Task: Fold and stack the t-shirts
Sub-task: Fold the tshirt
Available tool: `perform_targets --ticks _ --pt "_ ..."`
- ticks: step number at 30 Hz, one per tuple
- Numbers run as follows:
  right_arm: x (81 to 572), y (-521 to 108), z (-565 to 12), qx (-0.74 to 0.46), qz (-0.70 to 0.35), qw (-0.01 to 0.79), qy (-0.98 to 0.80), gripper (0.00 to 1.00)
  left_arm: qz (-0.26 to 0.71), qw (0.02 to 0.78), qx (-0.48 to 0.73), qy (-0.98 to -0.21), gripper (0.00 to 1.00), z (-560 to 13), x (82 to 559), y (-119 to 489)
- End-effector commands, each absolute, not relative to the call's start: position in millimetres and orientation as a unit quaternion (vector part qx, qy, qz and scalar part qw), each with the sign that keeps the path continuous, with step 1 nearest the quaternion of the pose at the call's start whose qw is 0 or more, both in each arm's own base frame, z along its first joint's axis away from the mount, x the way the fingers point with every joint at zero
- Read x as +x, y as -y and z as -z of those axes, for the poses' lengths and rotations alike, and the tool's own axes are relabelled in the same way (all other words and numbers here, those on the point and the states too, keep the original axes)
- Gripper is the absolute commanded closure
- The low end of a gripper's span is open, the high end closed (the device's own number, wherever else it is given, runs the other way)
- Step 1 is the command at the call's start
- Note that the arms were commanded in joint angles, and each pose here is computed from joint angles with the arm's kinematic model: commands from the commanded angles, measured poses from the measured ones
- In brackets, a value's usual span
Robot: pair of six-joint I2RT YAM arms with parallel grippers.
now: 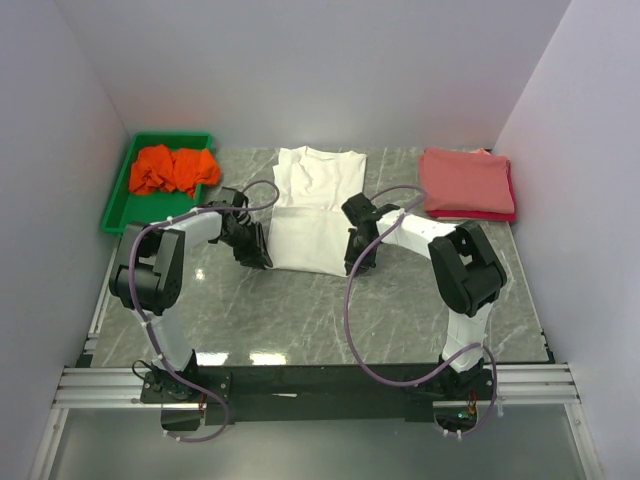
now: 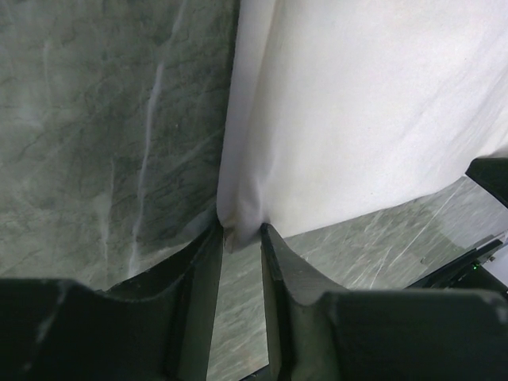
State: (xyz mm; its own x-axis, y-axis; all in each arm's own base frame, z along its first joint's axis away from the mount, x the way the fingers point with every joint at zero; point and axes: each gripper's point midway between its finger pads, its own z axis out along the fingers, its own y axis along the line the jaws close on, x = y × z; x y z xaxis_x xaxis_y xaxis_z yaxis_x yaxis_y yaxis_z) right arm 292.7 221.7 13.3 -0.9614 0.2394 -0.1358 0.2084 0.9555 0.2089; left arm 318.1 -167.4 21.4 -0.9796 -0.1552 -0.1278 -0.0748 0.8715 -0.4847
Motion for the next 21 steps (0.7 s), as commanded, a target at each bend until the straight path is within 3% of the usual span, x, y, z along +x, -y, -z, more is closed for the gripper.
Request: perform_targets --ticks 1,8,10,11,21 --pt "283 -206 4 0.119 -0.065 0.071 -0.988 0.80 0.221 0.064 -0.048 -0.972 0.67 -4 308 164" --pt "283 -205 3 0.122 -0.069 0.072 -0.988 0.90 0.214 0.064 -0.050 -0.973 0.82 5 313 167" --pt "283 -204 4 0.123 -0.068 0.070 -0.988 1.00 0.204 0.069 -0.053 -0.975 0.94 6 314 164" --pt "283 -203 4 0.125 -0.066 0.071 -0.987 1.00 0.197 0.070 -0.056 -0.976 1.00 7 314 161" --pt "275 -187 5 0.140 -0.047 0.068 -0.987 1.00 0.114 0.118 -0.093 -0.982 1.00 0 318 129"
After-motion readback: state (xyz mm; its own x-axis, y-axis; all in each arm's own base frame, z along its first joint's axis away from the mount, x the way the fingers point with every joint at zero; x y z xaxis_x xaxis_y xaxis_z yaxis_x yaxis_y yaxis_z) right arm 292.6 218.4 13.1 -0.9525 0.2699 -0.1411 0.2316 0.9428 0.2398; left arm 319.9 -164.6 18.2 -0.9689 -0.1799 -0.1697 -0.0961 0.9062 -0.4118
